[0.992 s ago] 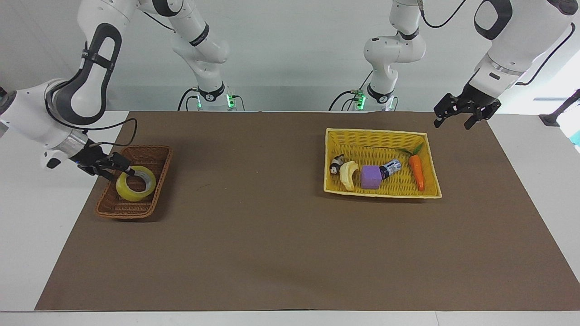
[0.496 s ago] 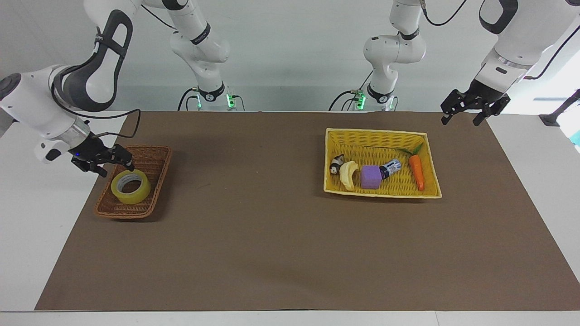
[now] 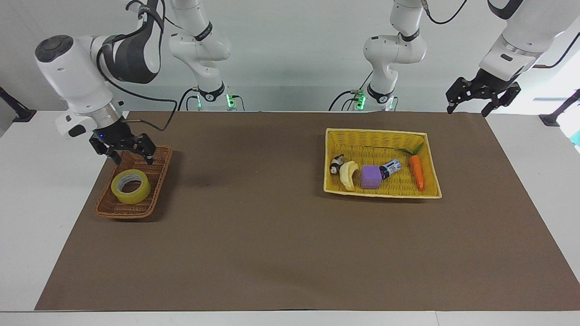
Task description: Move tape to another basket
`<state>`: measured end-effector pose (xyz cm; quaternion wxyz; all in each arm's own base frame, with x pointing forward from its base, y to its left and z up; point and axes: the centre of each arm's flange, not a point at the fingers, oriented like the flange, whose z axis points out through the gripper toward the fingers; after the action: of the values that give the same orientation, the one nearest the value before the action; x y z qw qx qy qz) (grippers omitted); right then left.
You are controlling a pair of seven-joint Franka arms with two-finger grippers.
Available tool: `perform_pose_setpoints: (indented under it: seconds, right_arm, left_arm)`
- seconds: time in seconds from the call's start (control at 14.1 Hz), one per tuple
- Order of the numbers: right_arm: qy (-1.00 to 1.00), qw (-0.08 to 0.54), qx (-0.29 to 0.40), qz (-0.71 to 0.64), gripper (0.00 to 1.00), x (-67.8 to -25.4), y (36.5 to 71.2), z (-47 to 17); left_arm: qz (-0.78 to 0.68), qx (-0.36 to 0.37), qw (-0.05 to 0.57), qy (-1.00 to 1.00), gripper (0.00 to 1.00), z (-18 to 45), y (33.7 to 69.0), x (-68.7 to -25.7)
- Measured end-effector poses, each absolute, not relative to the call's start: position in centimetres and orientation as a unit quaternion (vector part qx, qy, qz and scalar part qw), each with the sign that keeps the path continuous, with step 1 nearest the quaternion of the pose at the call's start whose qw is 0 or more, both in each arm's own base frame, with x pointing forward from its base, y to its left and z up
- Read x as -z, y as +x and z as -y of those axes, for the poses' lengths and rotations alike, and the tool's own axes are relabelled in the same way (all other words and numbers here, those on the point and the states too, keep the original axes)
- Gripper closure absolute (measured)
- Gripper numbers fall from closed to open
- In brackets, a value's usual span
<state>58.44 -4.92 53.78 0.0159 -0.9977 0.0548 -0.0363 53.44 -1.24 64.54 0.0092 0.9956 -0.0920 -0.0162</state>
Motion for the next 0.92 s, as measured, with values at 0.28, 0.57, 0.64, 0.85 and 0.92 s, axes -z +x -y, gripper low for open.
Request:
perform_pose_setpoints:
  seconds: [0.28,0.57,0.64,0.85,0.92]
  right_arm:
    - [-0.996,0.020,0.032,-0.077,0.00,-59.1,56.0,3.6]
    - [-0.996,0.001,0.024,-0.081,0.00,-63.5,54.5,1.0]
    - [-0.997,-0.002,0.024,-0.078,0.00,-63.6,54.5,0.1]
    - [-0.996,-0.004,0.021,-0.081,0.00,-63.4,54.5,-0.1]
    - [-0.996,-0.003,0.022,-0.084,0.00,-63.5,54.5,0.2]
  left_arm:
    - [0.095,0.014,0.009,0.995,0.00,1.1,53.5,-62.5]
    - [0.065,0.013,0.010,0.998,0.00,1.0,52.7,-62.3]
    - [0.058,0.014,0.010,0.998,0.00,1.0,52.7,-62.4]
    - [0.034,0.028,0.010,0.999,0.00,0.7,52.3,-62.5]
    - [0.025,0.031,0.010,0.999,0.00,0.7,52.1,-62.6]
